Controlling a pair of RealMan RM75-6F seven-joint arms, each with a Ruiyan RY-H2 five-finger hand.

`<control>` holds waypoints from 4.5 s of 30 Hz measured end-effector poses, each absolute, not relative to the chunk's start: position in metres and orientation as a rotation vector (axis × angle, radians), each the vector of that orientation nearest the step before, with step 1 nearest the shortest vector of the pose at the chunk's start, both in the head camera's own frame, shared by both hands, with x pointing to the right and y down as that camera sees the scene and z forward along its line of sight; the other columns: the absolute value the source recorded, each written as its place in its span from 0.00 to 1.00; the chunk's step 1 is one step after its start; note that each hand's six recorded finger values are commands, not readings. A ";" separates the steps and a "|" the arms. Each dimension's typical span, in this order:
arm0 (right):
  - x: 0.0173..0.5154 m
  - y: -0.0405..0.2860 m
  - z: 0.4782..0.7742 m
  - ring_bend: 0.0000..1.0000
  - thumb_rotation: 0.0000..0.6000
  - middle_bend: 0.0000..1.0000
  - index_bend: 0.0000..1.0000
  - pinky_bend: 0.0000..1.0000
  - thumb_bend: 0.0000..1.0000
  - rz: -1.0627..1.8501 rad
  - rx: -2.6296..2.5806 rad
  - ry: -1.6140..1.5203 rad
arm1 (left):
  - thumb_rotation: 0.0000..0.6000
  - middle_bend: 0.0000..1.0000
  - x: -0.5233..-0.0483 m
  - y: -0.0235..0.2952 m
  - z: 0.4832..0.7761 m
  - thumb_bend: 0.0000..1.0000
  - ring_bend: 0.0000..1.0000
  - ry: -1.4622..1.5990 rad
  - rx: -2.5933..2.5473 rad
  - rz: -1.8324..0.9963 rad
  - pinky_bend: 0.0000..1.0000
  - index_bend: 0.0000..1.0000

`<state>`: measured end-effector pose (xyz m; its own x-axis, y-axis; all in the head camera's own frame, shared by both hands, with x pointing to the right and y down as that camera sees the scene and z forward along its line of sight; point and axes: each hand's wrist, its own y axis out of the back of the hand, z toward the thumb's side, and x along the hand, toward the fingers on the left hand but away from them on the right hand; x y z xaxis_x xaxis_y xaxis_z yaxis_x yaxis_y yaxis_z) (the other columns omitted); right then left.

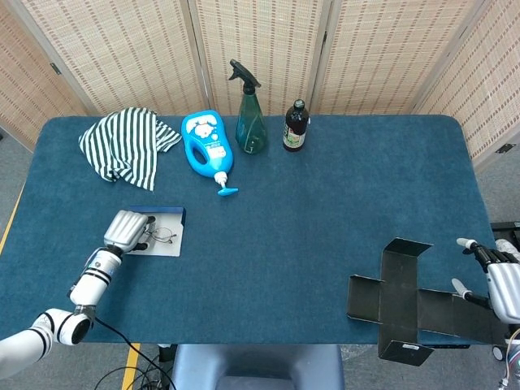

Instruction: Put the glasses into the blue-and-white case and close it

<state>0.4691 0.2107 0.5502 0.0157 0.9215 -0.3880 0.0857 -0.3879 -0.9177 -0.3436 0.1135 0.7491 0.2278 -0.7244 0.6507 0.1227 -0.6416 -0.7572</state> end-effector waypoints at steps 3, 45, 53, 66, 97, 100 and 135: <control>0.470 0.211 0.550 0.43 1.00 0.38 0.23 0.38 0.22 1.460 -1.566 -1.060 | 1.00 0.94 -0.345 0.111 0.753 0.47 0.95 0.576 -1.776 -1.524 1.00 0.61; 0.476 0.213 0.548 0.43 1.00 0.38 0.23 0.38 0.22 1.475 -1.551 -1.070 | 1.00 0.94 -0.333 0.098 0.763 0.38 0.95 0.493 -1.603 -1.509 1.00 0.01; 0.474 0.213 0.550 0.43 1.00 0.38 0.23 0.38 0.22 1.473 -1.561 -1.066 | 1.00 0.94 -0.333 0.086 0.768 0.38 0.95 0.548 -1.605 -1.548 1.00 0.01; 0.476 0.214 0.548 0.43 1.00 0.38 0.23 0.38 0.22 1.478 -1.552 -1.071 | 1.00 0.94 -0.332 0.075 0.771 0.38 0.95 0.607 -1.604 -1.585 1.00 0.02; 0.464 0.210 0.550 0.43 1.00 0.38 0.23 0.38 0.22 1.443 -1.577 -1.050 | 1.00 0.96 -0.337 0.160 0.711 0.32 0.96 0.505 -1.741 -1.303 1.00 0.20; 0.464 0.210 0.550 0.43 1.00 0.38 0.23 0.38 0.22 1.441 -1.580 -1.049 | 1.00 0.96 -0.334 0.166 0.716 0.32 0.96 0.491 -1.744 -1.307 1.00 0.20; 0.469 0.213 0.549 0.43 1.00 0.38 0.23 0.38 0.22 1.456 -1.569 -1.057 | 1.00 0.96 -0.297 0.162 0.748 0.31 0.96 0.473 -1.760 -1.334 1.00 0.17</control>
<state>0.4688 0.2127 0.5487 0.0180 0.9209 -0.3895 0.0854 -0.3895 -0.9170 -0.2969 0.1625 0.7476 0.3576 -0.7235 0.5905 0.1896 -0.5629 -0.8045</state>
